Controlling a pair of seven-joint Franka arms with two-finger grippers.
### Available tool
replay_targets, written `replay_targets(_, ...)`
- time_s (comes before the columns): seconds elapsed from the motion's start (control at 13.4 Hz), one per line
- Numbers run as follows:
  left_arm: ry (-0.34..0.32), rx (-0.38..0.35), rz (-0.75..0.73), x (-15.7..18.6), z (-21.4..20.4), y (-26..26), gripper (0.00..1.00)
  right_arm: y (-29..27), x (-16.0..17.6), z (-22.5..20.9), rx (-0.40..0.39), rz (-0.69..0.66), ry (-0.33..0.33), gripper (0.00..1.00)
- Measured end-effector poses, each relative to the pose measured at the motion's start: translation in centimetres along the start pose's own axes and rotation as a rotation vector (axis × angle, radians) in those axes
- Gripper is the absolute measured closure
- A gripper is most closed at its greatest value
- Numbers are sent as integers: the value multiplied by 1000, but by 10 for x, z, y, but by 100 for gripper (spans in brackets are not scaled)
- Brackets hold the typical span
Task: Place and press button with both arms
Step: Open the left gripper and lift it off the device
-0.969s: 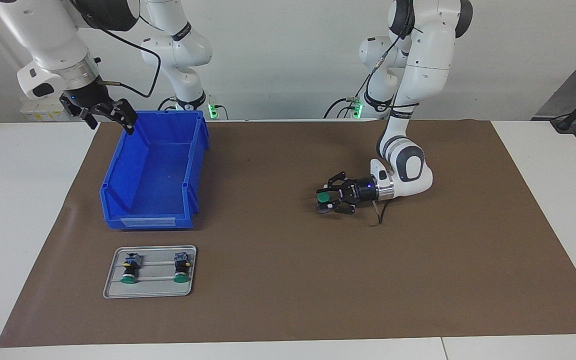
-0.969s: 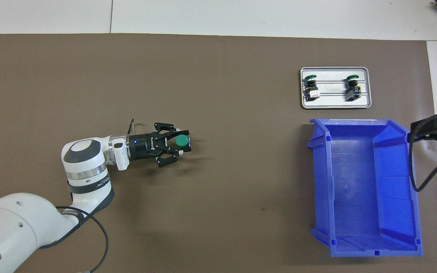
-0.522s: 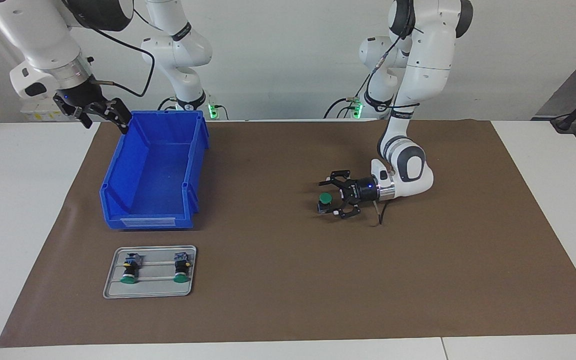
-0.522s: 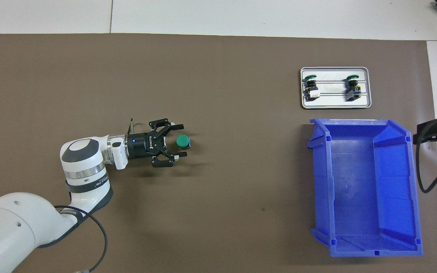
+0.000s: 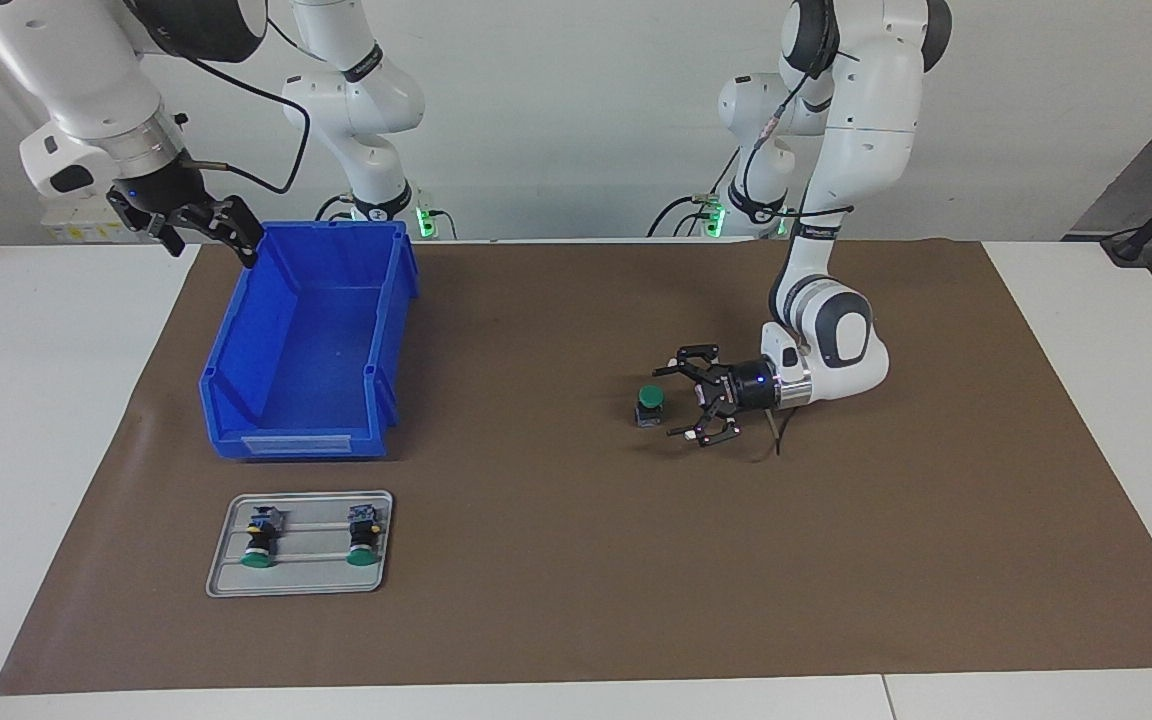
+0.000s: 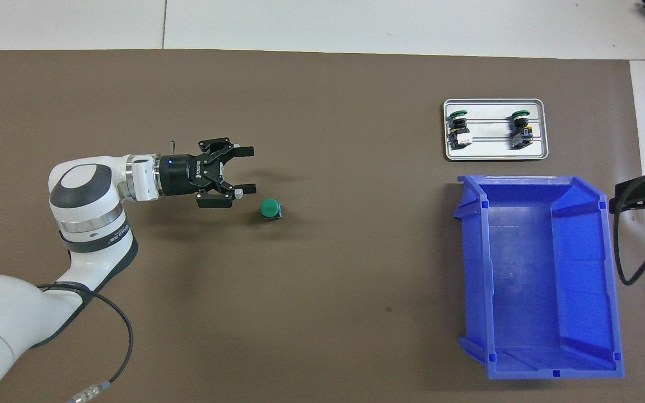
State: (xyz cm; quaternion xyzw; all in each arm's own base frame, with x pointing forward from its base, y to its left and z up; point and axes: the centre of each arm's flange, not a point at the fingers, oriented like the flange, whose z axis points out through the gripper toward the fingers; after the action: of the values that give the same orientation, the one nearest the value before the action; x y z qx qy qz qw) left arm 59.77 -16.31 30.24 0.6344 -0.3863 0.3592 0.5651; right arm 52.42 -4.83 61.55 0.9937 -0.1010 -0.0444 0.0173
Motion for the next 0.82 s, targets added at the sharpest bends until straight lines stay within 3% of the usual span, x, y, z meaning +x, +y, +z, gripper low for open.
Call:
replay_targets(0.37,-151,-10,-111,58,-8,9,10,0,0,1,0,0,-1,0)
replay_targets(0.6,-337,30,-174,101,-15,17,15,0,0,1,0,0,-2,0)
replay_targets(0.82,-504,130,-227,150,-20,35,18,0,0,1,0,0,-2,0)
